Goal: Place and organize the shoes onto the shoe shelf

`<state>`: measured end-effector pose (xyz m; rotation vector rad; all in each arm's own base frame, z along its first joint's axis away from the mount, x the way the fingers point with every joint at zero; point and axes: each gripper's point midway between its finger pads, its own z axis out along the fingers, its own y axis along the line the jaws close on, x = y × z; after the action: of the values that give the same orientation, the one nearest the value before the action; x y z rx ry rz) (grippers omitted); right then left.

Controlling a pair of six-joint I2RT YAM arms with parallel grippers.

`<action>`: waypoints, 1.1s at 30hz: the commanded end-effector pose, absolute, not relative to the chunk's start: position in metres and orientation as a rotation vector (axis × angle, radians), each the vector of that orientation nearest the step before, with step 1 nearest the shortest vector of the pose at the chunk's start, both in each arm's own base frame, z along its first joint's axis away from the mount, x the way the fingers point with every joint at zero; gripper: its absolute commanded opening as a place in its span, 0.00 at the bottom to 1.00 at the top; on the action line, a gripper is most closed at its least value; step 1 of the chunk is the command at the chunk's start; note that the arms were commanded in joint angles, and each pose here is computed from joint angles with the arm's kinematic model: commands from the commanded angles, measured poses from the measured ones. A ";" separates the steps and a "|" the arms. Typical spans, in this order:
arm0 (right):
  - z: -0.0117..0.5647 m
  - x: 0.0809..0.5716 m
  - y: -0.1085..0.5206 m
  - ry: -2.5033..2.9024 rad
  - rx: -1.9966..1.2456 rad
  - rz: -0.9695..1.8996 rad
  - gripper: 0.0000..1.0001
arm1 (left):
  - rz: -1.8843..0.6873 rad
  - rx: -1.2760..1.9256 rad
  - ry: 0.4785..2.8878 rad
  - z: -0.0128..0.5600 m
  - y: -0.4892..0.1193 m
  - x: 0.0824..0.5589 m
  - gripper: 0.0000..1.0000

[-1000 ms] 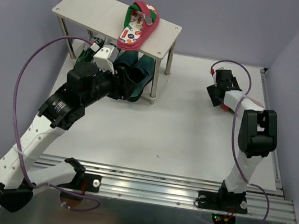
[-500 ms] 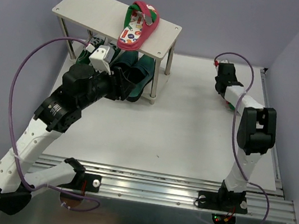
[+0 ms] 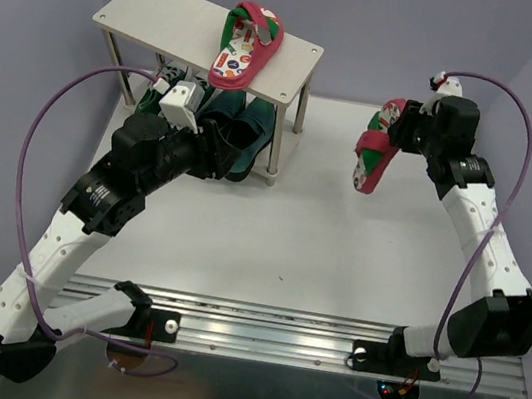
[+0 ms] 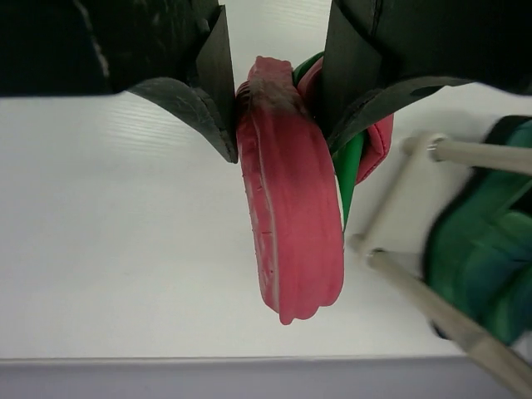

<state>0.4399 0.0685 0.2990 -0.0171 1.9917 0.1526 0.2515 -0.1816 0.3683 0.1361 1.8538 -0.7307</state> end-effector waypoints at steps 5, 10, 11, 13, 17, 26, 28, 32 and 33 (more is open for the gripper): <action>0.303 0.384 0.176 1.970 -0.037 0.997 0.09 | -0.792 0.218 1.788 0.389 -0.194 0.241 0.61; 0.244 0.352 0.194 2.049 -0.030 1.221 0.06 | -0.814 0.280 1.820 0.376 -0.207 0.231 0.59; 0.236 0.347 0.196 2.061 -0.036 1.246 0.06 | -0.807 0.286 1.826 0.373 -0.209 0.231 0.58; 0.207 0.336 0.195 2.132 -0.004 1.259 0.07 | -0.796 0.304 1.862 0.361 -0.215 0.228 0.58; 0.164 0.325 0.188 2.258 0.043 1.202 0.13 | -0.730 0.285 1.913 0.341 -0.226 0.227 0.58; 0.118 0.335 0.106 2.473 0.272 0.499 1.00 | -0.679 0.315 2.063 0.281 -0.272 0.215 0.73; 0.130 0.333 0.094 2.452 0.295 0.420 1.00 | -0.666 0.331 2.091 0.265 -0.279 0.212 0.76; 0.168 0.324 0.065 2.309 0.373 0.275 1.00 | -0.635 0.375 2.119 0.239 -0.288 0.212 0.77; 0.171 0.320 0.062 2.299 0.383 0.257 1.00 | -0.629 0.388 2.125 0.233 -0.290 0.212 0.77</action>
<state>0.3202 0.0967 0.1256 0.3252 2.4512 0.4618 0.2027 -0.2820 0.2299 0.4240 2.1801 -0.6204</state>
